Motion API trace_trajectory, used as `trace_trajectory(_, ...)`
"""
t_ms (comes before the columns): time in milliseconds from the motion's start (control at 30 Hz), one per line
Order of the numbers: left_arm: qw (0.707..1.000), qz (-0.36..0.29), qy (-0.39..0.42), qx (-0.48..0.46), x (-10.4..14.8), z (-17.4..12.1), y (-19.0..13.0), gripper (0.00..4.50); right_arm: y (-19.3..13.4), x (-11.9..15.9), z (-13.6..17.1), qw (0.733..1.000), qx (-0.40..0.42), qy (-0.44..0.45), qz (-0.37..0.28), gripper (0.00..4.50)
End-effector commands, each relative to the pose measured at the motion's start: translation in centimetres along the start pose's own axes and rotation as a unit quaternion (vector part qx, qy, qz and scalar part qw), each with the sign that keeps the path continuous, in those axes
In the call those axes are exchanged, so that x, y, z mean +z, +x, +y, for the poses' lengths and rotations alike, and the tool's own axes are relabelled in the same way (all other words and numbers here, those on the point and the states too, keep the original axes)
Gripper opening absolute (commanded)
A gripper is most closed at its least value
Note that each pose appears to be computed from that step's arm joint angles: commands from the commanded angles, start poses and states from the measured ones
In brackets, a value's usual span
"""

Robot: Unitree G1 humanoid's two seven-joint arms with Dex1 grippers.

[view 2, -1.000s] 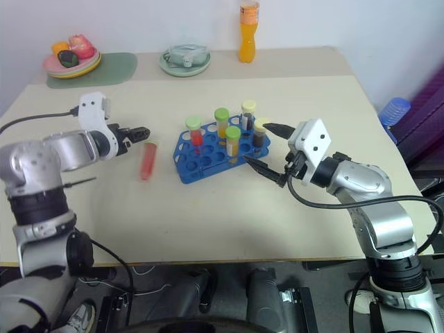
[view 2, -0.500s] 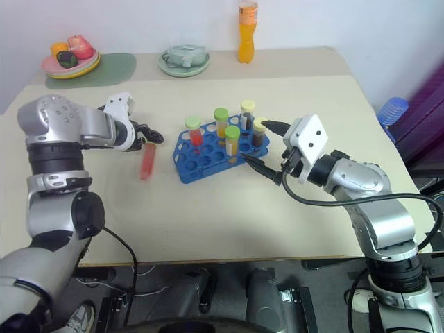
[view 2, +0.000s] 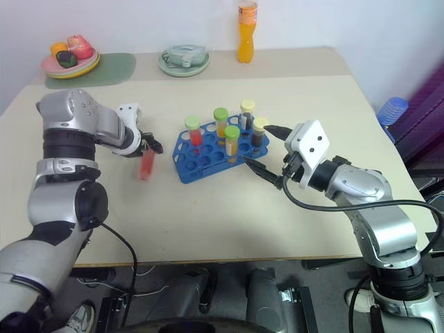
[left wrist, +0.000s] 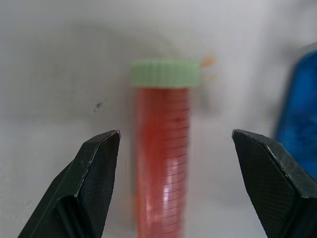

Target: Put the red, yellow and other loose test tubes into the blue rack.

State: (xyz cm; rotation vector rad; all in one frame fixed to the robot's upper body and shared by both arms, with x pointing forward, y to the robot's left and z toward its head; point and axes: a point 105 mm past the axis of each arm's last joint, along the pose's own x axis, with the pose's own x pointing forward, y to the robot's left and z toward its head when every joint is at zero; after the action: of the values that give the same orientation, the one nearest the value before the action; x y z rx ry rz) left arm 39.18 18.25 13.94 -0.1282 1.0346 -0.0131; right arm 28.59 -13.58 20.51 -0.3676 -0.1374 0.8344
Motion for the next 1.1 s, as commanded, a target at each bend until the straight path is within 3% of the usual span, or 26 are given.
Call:
trace_trajectory(33,1.0,-0.018,0.002,0.012,0.9,0.1,-0.5,3.72,-0.3,1.4,0.1,0.999,-0.009,-0.016,-0.027,4.25)
trace_trajectory(67,1.0,-0.018,0.001,0.015,0.9,0.2,-0.4,3.72,-0.3,1.4,0.1,0.999,-0.009,-0.016,-0.026,4.25)
trace_trajectory(167,1.0,-0.014,0.005,0.02,0.7,0.0,0.0,2.89,-0.3,1.3,0.2,0.999,-0.013,-0.014,-0.026,4.29)
trace_trajectory(267,1.0,-0.013,0.001,0.024,0.6,0.1,0.3,1.37,-0.4,1.2,0.2,0.999,-0.014,-0.014,-0.026,4.29)
trace_trajectory(333,1.0,-0.014,-0.003,0.023,0.5,0.3,0.4,0.76,-0.4,1.0,0.1,1.0,-0.015,-0.013,-0.025,4.29)
trace_trajectory(567,0.999,-0.031,-0.006,0.01,-0.3,1.7,-0.2,0.76,0.0,0.7,0.2,1.0,-0.008,-0.011,-0.025,4.29)
trace_trajectory(800,0.99,-0.129,0.063,-0.008,-0.6,3.8,-2.0,0.76,0.3,0.4,0.2,1.0,-0.004,-0.01,-0.027,4.29)
trace_trajectory(833,0.984,-0.158,0.077,-0.039,-0.5,3.5,-2.5,0.76,0.3,0.4,0.2,1.0,-0.004,-0.01,-0.027,4.29)
trace_trajectory(900,0.945,-0.245,0.046,-0.212,0.3,0.9,-4.5,0.76,0.3,0.3,0.3,1.0,-0.003,-0.01,-0.027,4.29)
trace_trajectory(967,0.917,-0.323,0.092,-0.215,0.8,1.1,-5.8,0.76,0.3,0.2,0.3,1.0,-0.002,-0.012,-0.026,4.29)
trace_trajectory(1067,0.893,-0.37,0.131,-0.22,0.2,0.9,-6.7,0.76,0.4,0.0,0.4,1.0,-0.003,-0.018,-0.025,4.29)
trace_trajectory(1100,0.864,-0.42,0.172,-0.219,0.5,0.6,-7.7,0.76,0.3,0.0,0.4,1.0,-0.005,-0.017,-0.025,4.29)
